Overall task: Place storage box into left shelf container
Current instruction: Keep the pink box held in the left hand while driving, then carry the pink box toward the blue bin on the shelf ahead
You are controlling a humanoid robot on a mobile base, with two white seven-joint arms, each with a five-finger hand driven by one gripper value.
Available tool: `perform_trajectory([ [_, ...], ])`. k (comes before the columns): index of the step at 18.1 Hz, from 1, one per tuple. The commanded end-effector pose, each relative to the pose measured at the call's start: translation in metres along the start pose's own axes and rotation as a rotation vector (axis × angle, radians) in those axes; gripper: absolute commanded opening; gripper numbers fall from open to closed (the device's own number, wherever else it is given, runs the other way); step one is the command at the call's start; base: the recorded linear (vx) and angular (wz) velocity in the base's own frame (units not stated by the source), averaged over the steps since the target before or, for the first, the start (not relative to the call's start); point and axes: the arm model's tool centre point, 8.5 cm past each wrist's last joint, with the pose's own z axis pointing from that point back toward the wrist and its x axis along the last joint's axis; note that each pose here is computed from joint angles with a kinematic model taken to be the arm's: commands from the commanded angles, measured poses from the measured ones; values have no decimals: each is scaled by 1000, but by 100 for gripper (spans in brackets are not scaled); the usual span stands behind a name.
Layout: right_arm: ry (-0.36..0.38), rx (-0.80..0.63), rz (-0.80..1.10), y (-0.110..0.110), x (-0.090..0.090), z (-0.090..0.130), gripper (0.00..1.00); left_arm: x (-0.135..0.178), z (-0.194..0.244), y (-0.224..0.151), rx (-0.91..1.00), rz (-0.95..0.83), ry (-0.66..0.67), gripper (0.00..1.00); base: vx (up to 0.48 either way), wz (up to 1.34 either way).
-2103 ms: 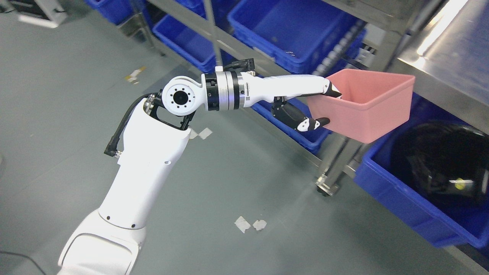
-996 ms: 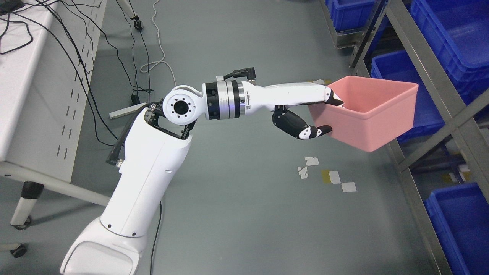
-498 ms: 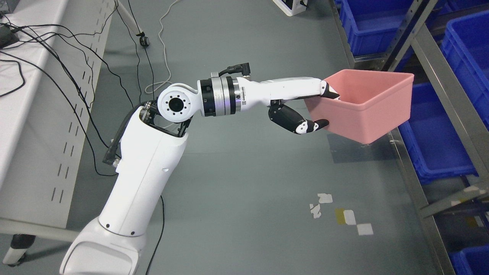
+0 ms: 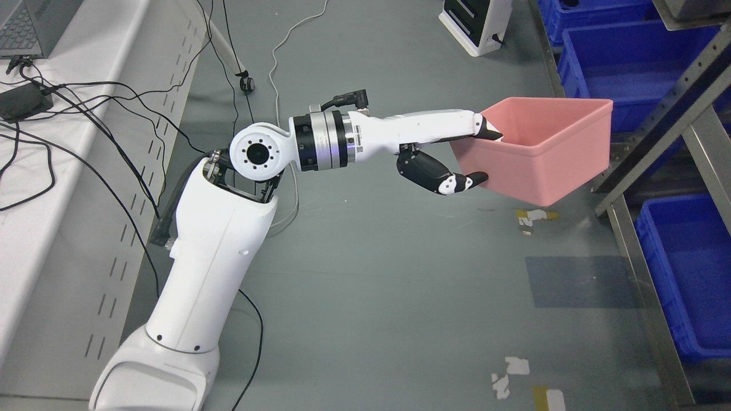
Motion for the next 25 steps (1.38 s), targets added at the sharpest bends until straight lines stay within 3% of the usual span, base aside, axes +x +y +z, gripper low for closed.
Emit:
perform_trajectory([
  [1,-24,-17,-4,-11,10,-1,100,0,11,6,20,-14,12,3,307,141],
  [14,-24,-18,-4,-11,10,-1,100,8,7,0,9,-33,-7,3,349,56],
  [25,-24,-17,-4,-11,10,-1,100,-11,-20,-42,-122,11,44,4,297,-1133],
])
